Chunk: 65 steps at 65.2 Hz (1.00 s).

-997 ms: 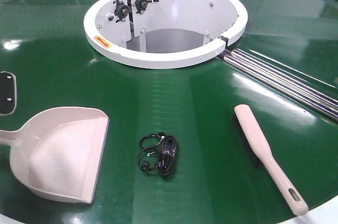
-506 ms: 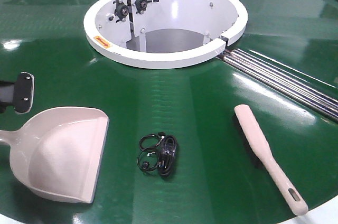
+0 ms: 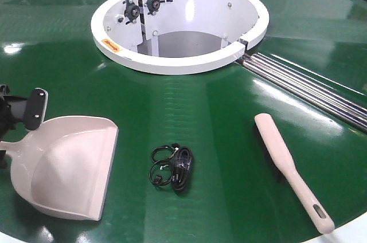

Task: Clean and inspect green conveyor with broom and dustpan
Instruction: 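Lift and tilt the dustpan with the left gripper, lip toward the cable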

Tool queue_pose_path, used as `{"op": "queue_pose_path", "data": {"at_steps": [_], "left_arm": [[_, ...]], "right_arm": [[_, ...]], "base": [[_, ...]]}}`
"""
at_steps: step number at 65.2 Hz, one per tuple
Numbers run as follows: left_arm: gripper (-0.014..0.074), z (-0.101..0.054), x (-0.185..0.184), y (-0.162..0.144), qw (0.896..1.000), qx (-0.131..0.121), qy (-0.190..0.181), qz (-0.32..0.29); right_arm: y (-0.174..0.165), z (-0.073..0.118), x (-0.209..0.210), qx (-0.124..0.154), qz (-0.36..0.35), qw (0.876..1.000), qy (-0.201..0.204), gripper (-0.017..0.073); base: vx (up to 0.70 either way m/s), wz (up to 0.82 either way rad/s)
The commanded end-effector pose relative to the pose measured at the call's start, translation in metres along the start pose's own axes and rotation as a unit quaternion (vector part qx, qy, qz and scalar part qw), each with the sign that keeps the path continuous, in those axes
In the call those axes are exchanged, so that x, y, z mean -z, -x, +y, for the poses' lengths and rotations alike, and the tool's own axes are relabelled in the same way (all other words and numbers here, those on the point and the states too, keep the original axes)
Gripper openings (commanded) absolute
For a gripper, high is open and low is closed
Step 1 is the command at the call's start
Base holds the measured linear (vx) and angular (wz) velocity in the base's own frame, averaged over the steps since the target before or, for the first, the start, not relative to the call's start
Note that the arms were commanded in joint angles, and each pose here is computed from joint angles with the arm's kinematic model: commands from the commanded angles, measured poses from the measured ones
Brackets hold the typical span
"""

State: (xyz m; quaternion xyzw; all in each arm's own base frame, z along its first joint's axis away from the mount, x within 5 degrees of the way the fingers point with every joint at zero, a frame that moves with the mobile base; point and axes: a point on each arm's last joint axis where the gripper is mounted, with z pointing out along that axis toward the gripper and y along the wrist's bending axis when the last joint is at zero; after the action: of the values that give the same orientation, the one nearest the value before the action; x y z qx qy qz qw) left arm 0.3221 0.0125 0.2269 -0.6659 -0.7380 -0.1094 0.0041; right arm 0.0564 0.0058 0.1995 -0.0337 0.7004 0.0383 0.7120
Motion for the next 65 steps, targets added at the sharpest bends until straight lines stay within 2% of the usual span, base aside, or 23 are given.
{"op": "queue_pose_path", "data": {"at_steps": [1,10,18,28,37,48,54,61,65], "left_arm": [[0.0580,0.006,0.013,-0.001,0.999,-0.005,0.034,0.004],[0.0526,0.006,-0.002,0.001,1.000,-0.010,-0.006,0.012],[0.0420,0.004,-0.011,-0.001,0.999,-0.019,-0.034,0.029],[0.0185,0.002,-0.011,-0.007,0.996,-0.036,-0.051,0.065],[-0.0006,-0.001,-0.010,-0.008,0.995,-0.034,-0.066,0.068],[-0.0007,-0.003,-0.004,-0.005,0.995,-0.034,-0.061,0.066],[-0.0008,-0.003,0.004,-0.002,0.996,-0.037,-0.040,0.063],[-0.0008,-0.003,0.012,0.004,0.996,-0.052,-0.020,0.073],[-0.0008,-0.003,0.016,0.008,0.995,-0.050,-0.010,0.083]], "right_arm": [[0.006,-0.001,0.001,0.007,-0.040,0.999,-0.005,-0.0008],[0.006,-0.001,0.001,0.007,-0.040,0.999,-0.005,-0.0008],[0.006,-0.001,0.001,0.007,-0.040,0.999,-0.005,-0.0008],[0.006,-0.001,0.001,0.007,-0.040,0.999,-0.005,-0.0008],[0.006,-0.001,0.001,0.007,-0.040,0.999,-0.005,-0.0008],[0.006,-0.001,0.001,0.007,-0.040,0.999,-0.005,-0.0008],[0.006,-0.001,0.001,0.007,-0.040,0.999,-0.005,-0.0008],[0.006,-0.001,0.001,0.007,-0.040,0.999,-0.005,-0.0008],[0.006,-0.001,0.001,0.007,-0.040,0.999,-0.005,-0.0008]], "base": [[0.00,0.00],[0.00,0.00],[0.00,0.00],[0.00,0.00],[0.00,0.00],[0.00,0.00],[0.00,0.00],[0.00,0.00],[0.00,0.00]]}}
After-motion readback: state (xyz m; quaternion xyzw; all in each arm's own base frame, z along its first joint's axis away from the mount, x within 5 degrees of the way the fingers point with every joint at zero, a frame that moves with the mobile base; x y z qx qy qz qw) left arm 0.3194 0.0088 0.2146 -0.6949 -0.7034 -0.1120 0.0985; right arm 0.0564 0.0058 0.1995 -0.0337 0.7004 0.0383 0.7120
